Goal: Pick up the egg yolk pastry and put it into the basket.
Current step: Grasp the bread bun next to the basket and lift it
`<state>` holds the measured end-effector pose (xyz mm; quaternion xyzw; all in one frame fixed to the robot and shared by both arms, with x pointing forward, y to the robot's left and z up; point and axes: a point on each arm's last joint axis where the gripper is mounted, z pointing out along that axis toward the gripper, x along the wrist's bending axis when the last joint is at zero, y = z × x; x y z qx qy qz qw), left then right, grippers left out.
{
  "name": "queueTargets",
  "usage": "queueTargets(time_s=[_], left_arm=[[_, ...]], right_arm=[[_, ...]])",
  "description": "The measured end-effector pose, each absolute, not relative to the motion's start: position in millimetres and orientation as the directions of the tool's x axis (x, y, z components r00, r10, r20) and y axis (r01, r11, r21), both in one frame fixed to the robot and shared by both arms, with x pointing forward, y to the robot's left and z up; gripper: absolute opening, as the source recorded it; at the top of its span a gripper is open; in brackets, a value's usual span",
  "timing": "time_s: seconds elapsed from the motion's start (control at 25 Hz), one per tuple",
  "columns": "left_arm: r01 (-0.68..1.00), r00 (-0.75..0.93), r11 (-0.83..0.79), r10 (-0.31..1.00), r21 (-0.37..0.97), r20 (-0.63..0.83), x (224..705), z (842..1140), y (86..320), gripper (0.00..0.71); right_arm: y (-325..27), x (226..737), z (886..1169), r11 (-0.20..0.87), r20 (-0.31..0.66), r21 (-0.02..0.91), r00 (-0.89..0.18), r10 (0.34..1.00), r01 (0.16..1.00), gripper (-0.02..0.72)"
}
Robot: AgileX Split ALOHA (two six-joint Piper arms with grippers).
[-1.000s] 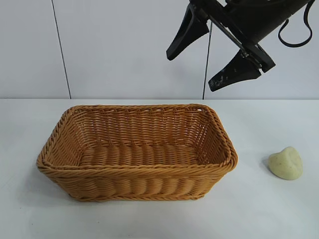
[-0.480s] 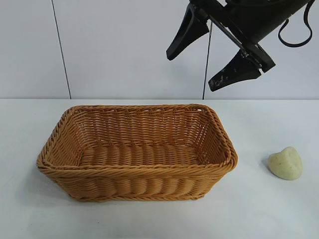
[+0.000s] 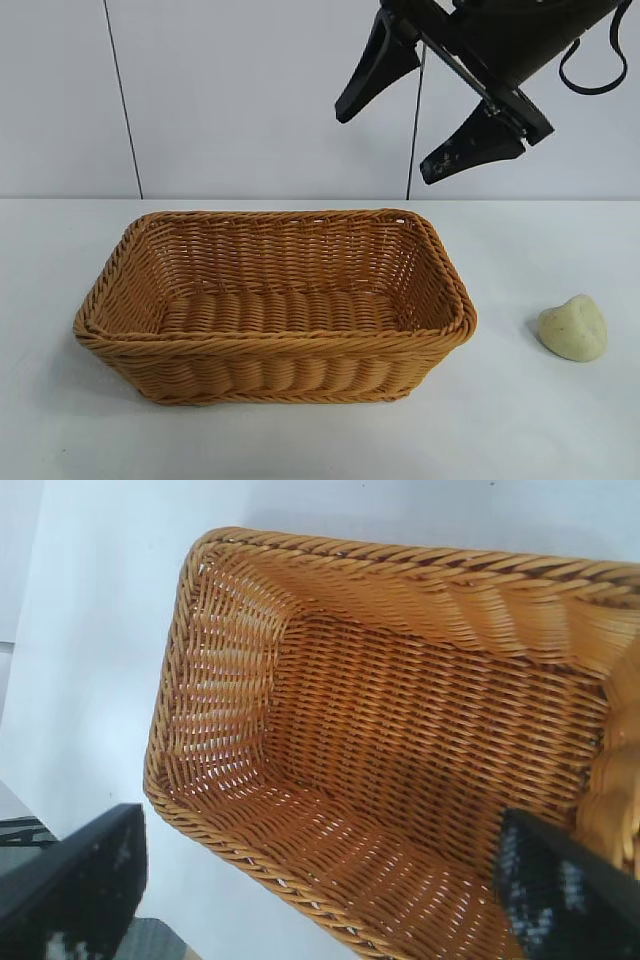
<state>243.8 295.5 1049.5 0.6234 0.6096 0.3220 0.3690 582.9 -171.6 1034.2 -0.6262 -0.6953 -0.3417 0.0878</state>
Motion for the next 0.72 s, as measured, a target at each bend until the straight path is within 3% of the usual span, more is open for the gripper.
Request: queueTargets(time_s=[0.16,0.36,0.56,0.72], left_arm=[[0.468,0.053,0.016,0.997,0.883,-0.047,234.5,1049.3,295.5,0.689],[0.467,0.053,0.016,0.997,0.884,-0.047,234.0,1048.7,295.5,0.689],[0.467,0.053,0.016,0.997,0.884,-0.047,234.0,1048.7,295.5,0.689],[0.467,0.053,0.017,0.997,0.884,-0.047,234.0,1048.7,295.5,0.689]], right_arm=[[-176.9,582.5,1030.1,0.023,0.482,0.368,-0.211,0.850,0.930,0.651],[-192.5,584.9,1025.7,0.067,0.324,0.365,-0.195,0.926,0.929,0.651],[-228.6,590.2,1021.7,0.019,0.200,0.338,-0.091,0.975,0.941,0.651],[-256.8,594.1,1021.1,-0.045,0.175,0.335,-0.015,0.984,0.941,0.651]])
